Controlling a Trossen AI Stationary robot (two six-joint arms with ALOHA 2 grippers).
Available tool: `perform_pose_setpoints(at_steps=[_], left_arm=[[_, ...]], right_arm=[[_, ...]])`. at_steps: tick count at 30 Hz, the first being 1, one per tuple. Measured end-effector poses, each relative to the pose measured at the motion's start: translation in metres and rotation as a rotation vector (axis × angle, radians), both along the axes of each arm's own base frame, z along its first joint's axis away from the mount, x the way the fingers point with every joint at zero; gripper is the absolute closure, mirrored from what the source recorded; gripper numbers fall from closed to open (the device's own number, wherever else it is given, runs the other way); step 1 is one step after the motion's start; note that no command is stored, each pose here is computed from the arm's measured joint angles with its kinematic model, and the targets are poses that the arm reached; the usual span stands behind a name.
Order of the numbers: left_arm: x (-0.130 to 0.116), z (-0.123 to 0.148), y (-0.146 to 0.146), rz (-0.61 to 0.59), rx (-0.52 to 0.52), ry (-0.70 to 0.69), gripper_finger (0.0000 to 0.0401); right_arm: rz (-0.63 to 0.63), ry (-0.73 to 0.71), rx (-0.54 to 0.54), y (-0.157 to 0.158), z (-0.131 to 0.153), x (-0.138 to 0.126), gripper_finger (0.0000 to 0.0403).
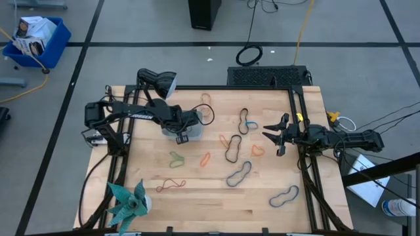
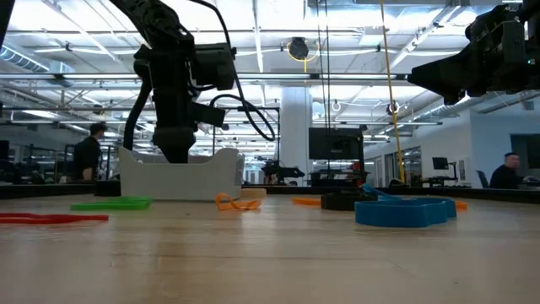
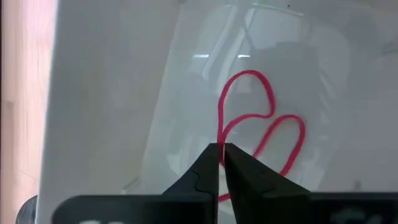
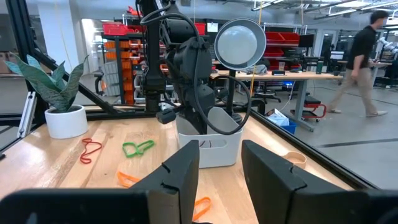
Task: Pick and place rubber bands into bin
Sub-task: Put the top red rubber band into the gray bin, then put the top green rubber band into the gray bin
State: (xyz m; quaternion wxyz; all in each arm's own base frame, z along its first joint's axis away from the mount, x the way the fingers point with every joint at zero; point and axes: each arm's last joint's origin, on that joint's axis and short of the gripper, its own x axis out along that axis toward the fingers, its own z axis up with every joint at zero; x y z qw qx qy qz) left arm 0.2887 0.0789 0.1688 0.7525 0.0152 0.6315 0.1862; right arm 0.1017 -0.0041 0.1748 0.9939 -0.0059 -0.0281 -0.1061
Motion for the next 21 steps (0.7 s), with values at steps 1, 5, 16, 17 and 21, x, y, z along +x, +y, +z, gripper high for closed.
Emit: perform_pose_setpoints(at_steps=[1,5,16,17,21], left_arm=[[0.0000,0.0000,0.0000,0.000,0.000,0.000,0.0357],[0.0000,0.0000,0.0000,0.003,0.000,-0.001,0.0340],[-0.0001,0.0001,0.0002,0.001,0.009,0.002,0.0246],[0.0000,0.0001,0.0001,0.000,0.009,0.002,0.0240],[-0.0023,0.0075,-0.0008,-0.001,0.014,-0.018,0.0223]], right_arm=[[0.000,0.000,0.000,0.0000,0.0000,0.0000,0.0287],[0.000,0.000,0.000,0.0000,0.0000,0.0000,0.0287],[0.000,0.000,0.000,0.0000,0.0000,0.0000,0.0287],[0.000,0.000,0.000,0.0000,0.0000,0.0000,0.0287],[0.000,0.000,0.000,0.0000,0.0000,0.0000,0.0287]])
